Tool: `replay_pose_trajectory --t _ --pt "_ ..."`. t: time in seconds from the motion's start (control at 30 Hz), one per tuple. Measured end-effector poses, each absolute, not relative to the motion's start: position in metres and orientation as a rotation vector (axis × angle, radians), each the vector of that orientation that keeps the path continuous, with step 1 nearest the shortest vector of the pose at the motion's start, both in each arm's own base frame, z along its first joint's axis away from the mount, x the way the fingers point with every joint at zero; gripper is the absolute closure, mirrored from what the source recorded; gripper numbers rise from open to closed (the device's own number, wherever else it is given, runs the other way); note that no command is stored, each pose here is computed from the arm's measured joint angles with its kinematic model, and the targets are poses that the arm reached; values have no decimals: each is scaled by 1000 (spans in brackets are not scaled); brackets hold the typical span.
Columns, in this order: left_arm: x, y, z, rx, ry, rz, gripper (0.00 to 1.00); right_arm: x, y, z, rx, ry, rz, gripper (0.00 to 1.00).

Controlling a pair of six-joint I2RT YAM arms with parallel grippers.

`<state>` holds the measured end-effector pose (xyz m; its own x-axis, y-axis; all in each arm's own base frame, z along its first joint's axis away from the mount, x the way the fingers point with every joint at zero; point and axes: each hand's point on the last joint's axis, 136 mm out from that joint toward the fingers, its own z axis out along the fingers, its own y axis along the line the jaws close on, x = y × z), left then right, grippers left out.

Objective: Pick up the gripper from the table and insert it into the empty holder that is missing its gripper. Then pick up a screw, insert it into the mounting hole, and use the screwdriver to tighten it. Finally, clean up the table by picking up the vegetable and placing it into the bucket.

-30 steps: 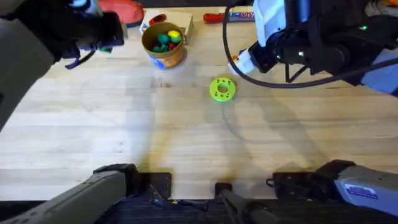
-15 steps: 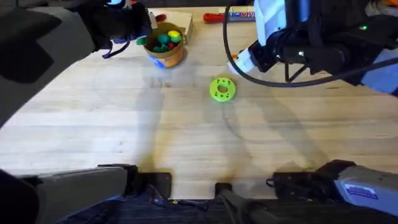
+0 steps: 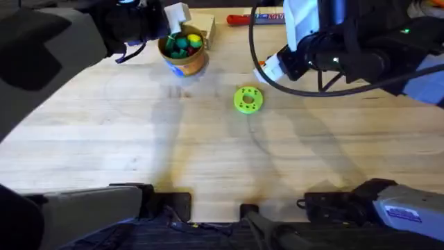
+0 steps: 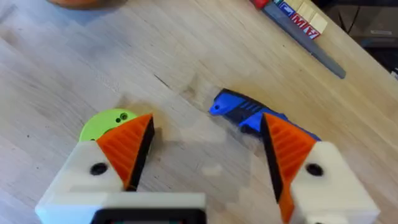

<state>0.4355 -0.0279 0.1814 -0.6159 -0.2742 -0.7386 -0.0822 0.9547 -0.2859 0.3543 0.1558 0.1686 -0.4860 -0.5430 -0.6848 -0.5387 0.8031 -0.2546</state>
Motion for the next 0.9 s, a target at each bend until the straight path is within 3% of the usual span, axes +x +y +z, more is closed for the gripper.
replay_pose_trajectory --t 0.23,0.4,0.7,0.9 --pt "419 -34 221 -144 2157 -258 11 342 150 171 -720 2265 27 10" --pt "375 -56 258 103 2125 -200 10 314 136 209 -692 2299 38 10" --pt "267 -118 249 633 2218 -216 10 257 109 270 -580 2330 83 10" --pt "232 -133 248 787 2209 -251 10 227 95 287 -507 2306 119 10"
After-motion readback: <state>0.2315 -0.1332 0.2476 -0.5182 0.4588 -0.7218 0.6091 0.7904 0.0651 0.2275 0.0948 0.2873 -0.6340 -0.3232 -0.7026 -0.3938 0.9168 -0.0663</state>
